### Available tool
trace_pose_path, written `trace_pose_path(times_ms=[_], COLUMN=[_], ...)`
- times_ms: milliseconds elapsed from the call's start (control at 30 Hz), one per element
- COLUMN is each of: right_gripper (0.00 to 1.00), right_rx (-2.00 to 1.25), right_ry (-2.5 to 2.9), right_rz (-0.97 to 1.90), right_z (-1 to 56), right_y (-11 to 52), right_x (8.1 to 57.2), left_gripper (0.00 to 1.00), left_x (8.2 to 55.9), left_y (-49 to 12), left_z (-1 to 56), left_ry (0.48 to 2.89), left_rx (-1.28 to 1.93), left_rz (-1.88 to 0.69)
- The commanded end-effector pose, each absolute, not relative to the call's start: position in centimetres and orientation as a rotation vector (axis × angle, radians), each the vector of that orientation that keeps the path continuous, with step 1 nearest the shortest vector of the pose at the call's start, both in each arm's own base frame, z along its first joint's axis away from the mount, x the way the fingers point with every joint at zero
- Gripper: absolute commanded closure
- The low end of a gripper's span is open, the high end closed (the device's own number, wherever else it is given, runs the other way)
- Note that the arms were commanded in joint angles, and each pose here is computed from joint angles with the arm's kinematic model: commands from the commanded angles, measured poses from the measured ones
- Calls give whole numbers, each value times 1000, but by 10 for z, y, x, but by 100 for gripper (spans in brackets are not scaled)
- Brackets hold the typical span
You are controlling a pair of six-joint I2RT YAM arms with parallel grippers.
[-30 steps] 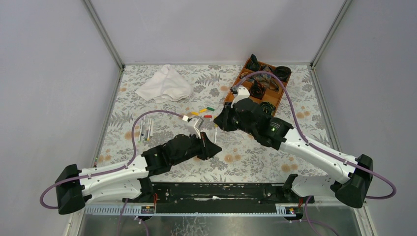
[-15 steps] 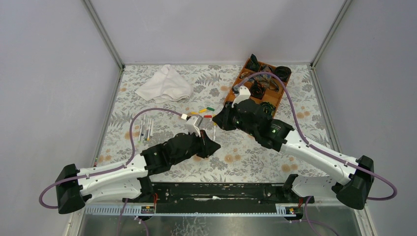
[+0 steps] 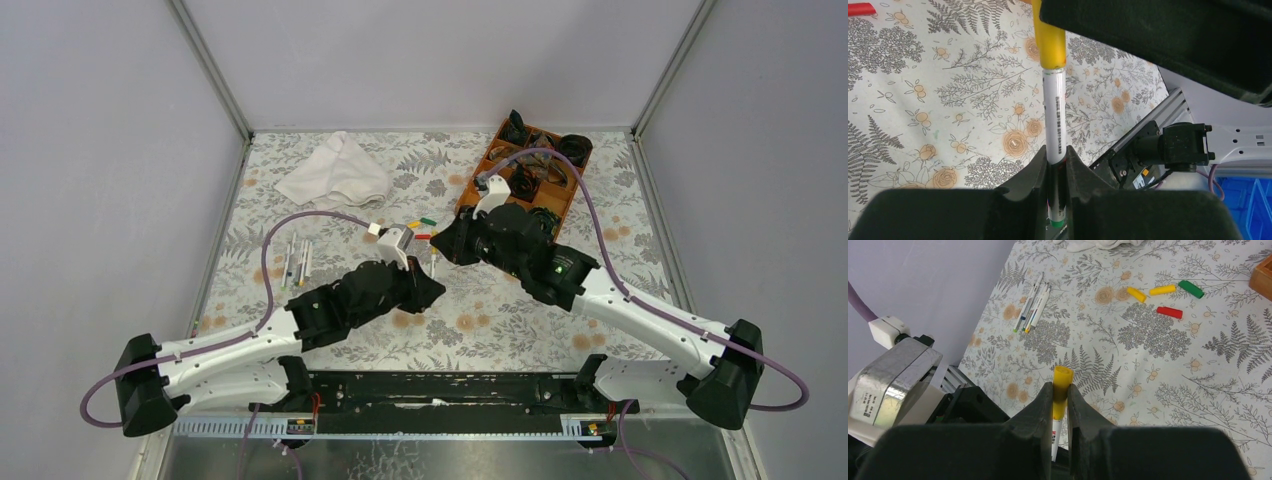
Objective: Insert the pens into the pen caps
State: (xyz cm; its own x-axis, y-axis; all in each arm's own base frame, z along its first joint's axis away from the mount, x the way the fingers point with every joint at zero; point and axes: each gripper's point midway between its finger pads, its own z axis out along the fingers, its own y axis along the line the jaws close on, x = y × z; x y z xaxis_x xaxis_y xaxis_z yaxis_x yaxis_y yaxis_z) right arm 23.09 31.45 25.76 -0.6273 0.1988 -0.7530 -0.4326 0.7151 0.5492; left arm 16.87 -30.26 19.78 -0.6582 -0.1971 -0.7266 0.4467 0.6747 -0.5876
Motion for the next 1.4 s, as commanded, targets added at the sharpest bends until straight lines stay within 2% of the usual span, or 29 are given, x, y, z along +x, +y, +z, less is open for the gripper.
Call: trace_pose_path(times_ms=[0,433,467,633,700,800,1000,1367], right_gripper=[100,100,95,50,36,23,9,9], right_rx=[-300,-323,-317,-299,-280,-293,-384,-544], right_ry=[2191,2181,2176,2122,2103,2084,1967,1751], right_rz=[927,935,929,889,849,796,856,1271], right_z=[220,224,227,253,266,281,323,383], right_y=[315,319,317,301,292,280,278,305], right_x=[204,204,205,206,209,210,203,190], left_gripper=[100,100,100,100,100,100,100,100], left_x=[191,185,183,175,173,172,174,147], left_y=[-314,-308,-307,-301,-299,-297,-284,-271], left_z=[275,282,280,273,274,278,297,303], left_ry=[1819,1731,1732,1733,1731,1723,1665,1501], left_rx=[141,277,284,319,347,402,536,812], left_rz=[-1140,-1250,-1251,-1263,-1266,-1292,-1409,-1513])
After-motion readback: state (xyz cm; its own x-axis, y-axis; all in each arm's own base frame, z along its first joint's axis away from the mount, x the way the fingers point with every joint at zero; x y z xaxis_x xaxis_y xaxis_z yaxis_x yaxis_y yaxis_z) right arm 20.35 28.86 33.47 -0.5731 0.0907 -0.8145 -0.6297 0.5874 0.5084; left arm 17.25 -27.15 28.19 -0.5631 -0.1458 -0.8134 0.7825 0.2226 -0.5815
